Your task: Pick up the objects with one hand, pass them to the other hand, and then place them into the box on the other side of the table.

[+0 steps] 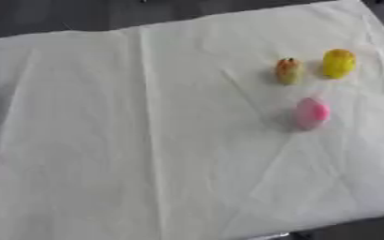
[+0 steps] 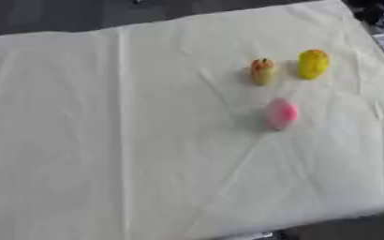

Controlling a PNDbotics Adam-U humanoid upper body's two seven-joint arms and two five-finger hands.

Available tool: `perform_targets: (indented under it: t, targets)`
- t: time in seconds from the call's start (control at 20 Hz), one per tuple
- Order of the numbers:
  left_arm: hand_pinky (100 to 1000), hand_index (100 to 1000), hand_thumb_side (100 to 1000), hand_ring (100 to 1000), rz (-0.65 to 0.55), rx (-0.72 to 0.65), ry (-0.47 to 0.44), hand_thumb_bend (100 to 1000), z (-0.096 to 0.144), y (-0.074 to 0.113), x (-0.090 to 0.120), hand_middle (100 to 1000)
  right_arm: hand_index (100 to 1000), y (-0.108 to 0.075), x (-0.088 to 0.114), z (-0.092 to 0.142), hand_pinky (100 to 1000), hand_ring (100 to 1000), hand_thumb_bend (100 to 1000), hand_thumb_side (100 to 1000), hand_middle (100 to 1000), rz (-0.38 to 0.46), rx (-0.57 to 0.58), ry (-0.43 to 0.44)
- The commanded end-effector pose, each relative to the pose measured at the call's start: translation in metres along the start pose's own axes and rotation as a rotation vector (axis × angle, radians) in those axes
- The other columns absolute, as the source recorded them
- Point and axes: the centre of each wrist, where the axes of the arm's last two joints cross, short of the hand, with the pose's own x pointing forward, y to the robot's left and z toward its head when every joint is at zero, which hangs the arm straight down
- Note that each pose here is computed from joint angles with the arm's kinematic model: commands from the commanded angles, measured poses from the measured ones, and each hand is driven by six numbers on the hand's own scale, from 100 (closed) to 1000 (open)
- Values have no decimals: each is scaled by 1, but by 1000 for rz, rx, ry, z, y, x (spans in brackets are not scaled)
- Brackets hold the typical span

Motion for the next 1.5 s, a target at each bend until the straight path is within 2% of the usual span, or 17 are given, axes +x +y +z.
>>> perform_targets:
  t: [0.05, 0.45, 0.6, 0.9, 1.0, 1.25, 1.5]
  targets:
    - [787, 858, 851, 823, -19, -12, -47, 124, -8, 4, 13, 925, 1000, -20, 12, -7, 1000, 1000, 100, 471, 1000, 116, 73, 13]
    - [788, 857, 851, 823, -22, -27, -56, 121, -11, 2, 16, 924, 1000, -35, 11, -12, 990, 1000, 100, 434, 1000, 315, 252, 33]
    - [788, 857, 850, 823, -23, -30, -59, 121, -11, 1, 17, 924, 1000, -37, 10, -12, 989, 1000, 100, 462, 1000, 362, 308, 38]
    - [789, 857, 851, 823, -20, -43, -67, 120, -13, -1, 19, 924, 1000, -39, 11, -14, 980, 1000, 100, 437, 1000, 444, 402, 34]
    - [789, 857, 851, 823, -19, -48, -70, 119, -14, -2, 20, 924, 1000, -39, 10, -15, 979, 1000, 100, 427, 1000, 468, 417, 34]
    - [791, 857, 853, 823, -15, -56, -78, 120, -16, -4, 22, 924, 1000, -40, 12, -18, 971, 1000, 100, 326, 1000, 523, 423, 19]
    - [791, 857, 856, 823, -13, -61, -77, 119, -16, -6, 22, 924, 1000, -39, 8, -20, 964, 1000, 100, 288, 1000, 563, 429, 32]
